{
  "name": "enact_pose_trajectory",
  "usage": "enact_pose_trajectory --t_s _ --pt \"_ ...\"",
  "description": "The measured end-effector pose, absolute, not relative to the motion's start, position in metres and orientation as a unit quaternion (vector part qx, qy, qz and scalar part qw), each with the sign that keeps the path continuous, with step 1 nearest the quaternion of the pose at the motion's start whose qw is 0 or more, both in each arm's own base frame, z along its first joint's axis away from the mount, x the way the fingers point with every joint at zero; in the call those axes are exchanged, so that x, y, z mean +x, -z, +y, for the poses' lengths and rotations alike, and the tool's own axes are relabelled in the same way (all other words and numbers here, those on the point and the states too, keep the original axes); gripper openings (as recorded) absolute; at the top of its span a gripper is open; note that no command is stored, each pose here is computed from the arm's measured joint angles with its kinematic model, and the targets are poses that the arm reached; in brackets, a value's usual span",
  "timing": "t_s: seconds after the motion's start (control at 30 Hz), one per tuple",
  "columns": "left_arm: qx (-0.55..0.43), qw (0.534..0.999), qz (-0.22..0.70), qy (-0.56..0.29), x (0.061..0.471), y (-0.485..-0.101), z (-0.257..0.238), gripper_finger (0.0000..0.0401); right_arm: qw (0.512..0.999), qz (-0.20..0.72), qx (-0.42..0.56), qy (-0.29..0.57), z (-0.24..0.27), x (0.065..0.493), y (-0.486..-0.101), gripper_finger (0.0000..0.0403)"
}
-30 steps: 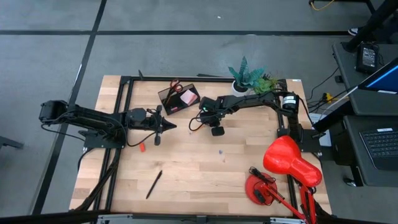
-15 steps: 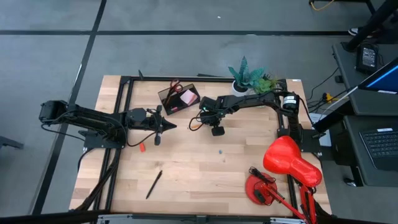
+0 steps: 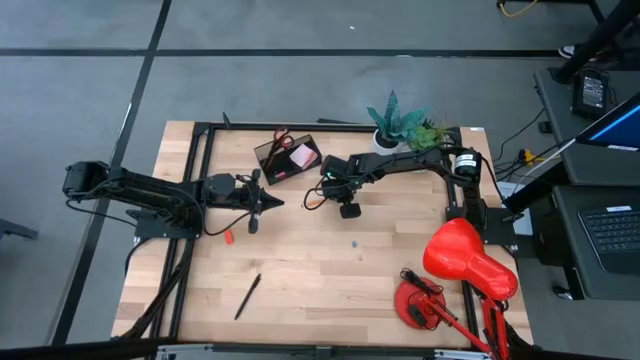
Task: Pick and place office supplies into organizer
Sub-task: Put the pencil into the desk organizer
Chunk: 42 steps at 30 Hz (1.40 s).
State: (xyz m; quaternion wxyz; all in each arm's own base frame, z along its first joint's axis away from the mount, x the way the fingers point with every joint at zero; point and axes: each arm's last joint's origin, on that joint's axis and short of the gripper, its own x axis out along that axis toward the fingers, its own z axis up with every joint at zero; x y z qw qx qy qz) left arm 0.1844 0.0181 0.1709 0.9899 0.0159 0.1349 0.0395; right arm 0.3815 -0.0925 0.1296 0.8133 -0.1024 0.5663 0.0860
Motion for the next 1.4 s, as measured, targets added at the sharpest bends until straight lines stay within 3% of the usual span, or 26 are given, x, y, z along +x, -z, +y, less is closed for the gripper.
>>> enact_pose_trajectory --t_s 0.43,0.67,0.9,1.4 --pt "0.016 0.99 0.135 -0.04 0.1844 -0.1709 0.0181 0.0001 0.815 0.563 -0.11 -0.088 -0.0878 0.3837 -0.1293 0.0096" --pt "0.016 0.99 0.135 -0.04 0.1844 -0.1709 0.0182 0.0002 0.816 0.561 -0.11 -0.088 -0.0878 0.3841 -0.1294 0.0105" --pt "0.016 0.99 0.135 -0.04 0.1844 -0.1709 0.0181 0.0002 0.816 0.561 -0.11 -0.089 -0.0877 0.384 -0.1294 0.0096" --pt "0.016 0.99 0.135 -0.04 0.1844 -0.1709 0.0182 0.0003 0.818 0.557 -0.111 -0.089 -0.0881 0.3846 -0.1297 0.0026"
